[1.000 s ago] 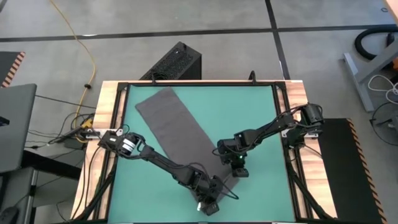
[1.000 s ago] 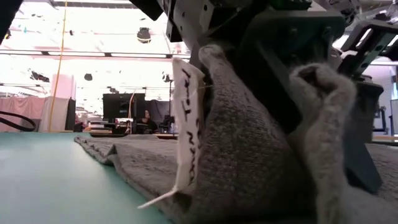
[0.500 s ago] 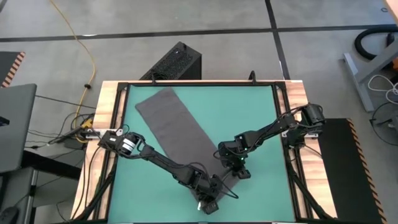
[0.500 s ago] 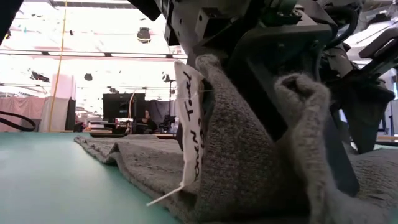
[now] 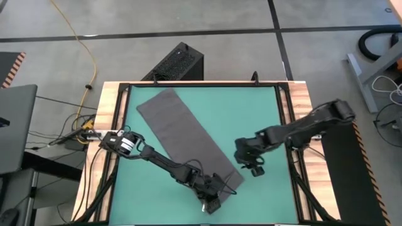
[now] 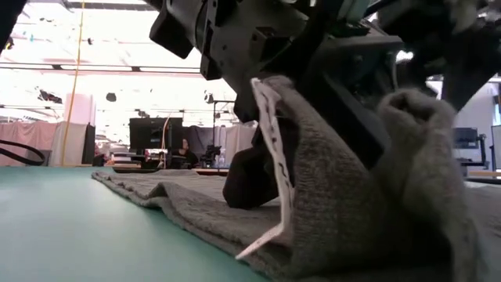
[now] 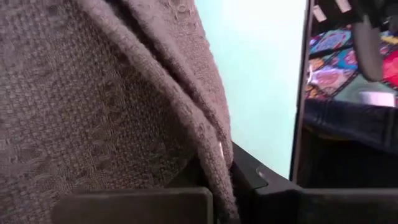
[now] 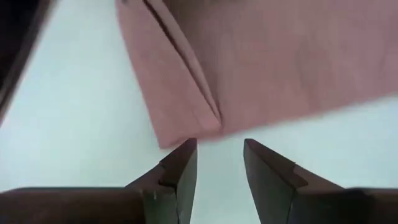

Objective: Roll towel into tight, uniform cylinder
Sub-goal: Roll the gray towel

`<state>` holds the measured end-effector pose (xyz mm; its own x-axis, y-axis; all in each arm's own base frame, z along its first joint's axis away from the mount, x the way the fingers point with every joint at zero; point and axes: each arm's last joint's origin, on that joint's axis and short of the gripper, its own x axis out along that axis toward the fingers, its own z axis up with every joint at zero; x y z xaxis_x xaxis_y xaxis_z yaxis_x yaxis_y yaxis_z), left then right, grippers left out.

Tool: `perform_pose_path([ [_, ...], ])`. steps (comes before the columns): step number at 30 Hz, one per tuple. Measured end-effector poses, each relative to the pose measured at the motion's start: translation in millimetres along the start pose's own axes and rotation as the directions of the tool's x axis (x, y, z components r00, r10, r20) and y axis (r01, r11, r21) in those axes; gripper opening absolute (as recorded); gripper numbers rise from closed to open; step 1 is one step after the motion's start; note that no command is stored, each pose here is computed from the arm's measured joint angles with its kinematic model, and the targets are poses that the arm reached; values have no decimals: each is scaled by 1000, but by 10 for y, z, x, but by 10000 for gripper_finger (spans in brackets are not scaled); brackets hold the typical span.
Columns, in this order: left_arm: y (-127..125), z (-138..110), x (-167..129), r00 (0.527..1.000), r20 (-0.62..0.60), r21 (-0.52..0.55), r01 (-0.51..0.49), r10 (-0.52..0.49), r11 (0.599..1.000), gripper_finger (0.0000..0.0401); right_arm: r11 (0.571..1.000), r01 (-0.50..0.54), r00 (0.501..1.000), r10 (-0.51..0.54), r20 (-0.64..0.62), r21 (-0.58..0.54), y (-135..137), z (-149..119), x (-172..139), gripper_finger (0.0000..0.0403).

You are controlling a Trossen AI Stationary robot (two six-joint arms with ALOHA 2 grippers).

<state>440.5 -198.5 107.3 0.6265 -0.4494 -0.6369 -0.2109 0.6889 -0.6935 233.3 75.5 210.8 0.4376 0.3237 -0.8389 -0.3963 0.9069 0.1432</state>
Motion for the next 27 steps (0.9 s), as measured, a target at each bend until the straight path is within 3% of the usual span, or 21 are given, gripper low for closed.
perform_pose_path([
  [5, 35, -4, 5, 1000, -19, -2, 17, -17, 1000, 0, 977, -5, 989, 36, 145, -211, 387, -143, 61, 161],
  [10, 73, 45, -6, 997, -57, -11, 43, -43, 999, 0, 915, 131, 977, -54, 206, -381, 652, -301, 311, 165],
  [13, 80, 53, -8, 997, -63, -18, 46, -47, 999, 0, 893, 194, 972, -119, 203, -405, 752, -333, 446, 168],
  [16, 79, 53, -8, 997, -63, -20, 46, -48, 999, 0, 884, 192, 976, -128, 175, -425, 799, -368, 584, 171],
  [27, 88, 69, -10, 998, -47, -30, 35, -36, 999, 2, 876, 256, 965, -211, 153, -408, 722, -389, 849, 174],
])
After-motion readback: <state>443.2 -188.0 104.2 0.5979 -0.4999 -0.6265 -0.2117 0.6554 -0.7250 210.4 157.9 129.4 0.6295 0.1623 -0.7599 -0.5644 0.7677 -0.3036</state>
